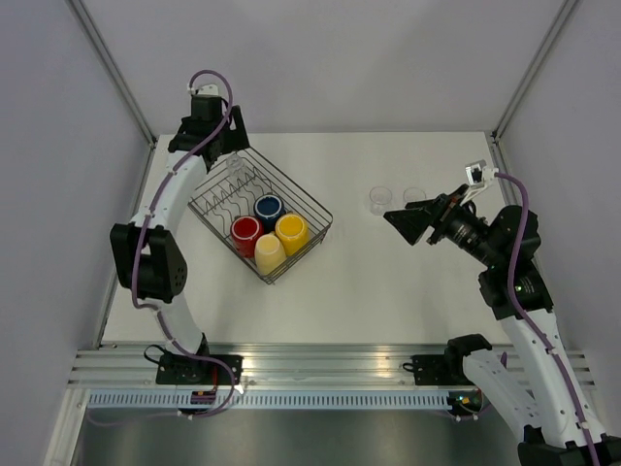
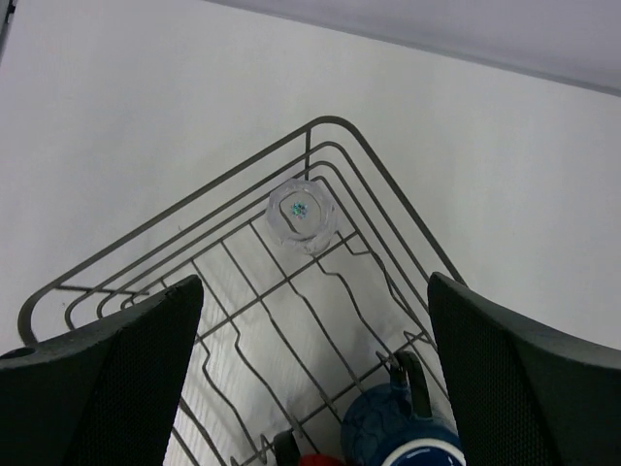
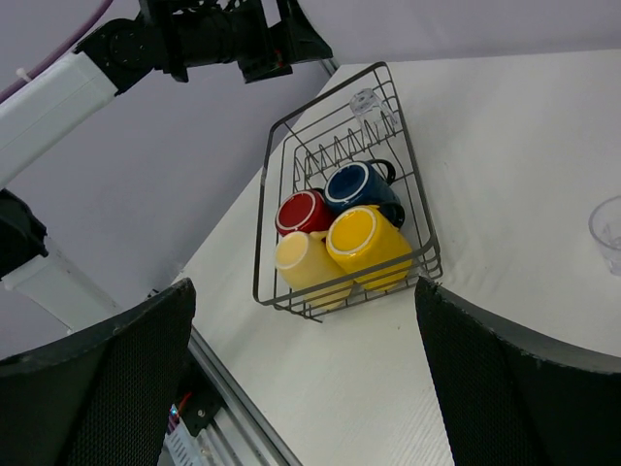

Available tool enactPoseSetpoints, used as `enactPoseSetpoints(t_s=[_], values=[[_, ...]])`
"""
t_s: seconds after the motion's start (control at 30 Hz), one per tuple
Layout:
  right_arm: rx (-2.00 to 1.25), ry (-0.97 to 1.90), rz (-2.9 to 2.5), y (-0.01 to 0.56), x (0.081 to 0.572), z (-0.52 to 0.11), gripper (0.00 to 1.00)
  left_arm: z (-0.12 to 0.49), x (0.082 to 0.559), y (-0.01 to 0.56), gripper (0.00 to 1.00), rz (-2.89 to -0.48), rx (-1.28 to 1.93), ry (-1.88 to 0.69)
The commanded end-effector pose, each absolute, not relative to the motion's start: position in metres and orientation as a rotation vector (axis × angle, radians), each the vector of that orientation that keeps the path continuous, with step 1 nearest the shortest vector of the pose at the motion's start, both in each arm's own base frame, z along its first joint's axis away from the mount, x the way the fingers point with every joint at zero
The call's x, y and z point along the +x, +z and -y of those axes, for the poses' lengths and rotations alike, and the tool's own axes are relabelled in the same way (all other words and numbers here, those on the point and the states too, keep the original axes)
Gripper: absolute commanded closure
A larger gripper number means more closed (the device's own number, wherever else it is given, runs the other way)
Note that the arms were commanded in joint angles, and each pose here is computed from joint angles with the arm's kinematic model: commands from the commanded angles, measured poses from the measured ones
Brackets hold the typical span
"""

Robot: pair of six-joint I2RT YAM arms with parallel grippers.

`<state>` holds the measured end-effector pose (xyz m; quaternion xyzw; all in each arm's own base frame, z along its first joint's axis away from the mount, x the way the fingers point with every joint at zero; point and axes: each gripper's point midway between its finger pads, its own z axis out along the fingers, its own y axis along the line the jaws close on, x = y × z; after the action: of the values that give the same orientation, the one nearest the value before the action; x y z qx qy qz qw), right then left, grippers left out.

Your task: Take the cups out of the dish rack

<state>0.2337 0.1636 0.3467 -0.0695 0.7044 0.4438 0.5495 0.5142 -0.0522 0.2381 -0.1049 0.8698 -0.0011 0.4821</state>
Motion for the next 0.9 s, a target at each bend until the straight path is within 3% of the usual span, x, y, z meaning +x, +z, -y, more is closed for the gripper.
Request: enactPoseSetpoints(t_s=[0.0, 0.47, 0.87], values=[[-0.197, 1.028, -1.640, 0.358, 0.231, -0.162, 0.02, 0.056, 0.539, 0.248, 0.00, -2.099, -0.139, -0.001], [-0.206, 0.995, -1.657, 0.348, 0.237, -0.161, 0.02, 0.052, 0.568, 0.161, 0.01, -2.272, -0.114, -0.029], [-0.224, 1.008, -1.650, 0.349, 0.233, -0.163, 0.02, 0.045, 0.577, 0.118, 0.10, -2.341, -0.117, 0.005]])
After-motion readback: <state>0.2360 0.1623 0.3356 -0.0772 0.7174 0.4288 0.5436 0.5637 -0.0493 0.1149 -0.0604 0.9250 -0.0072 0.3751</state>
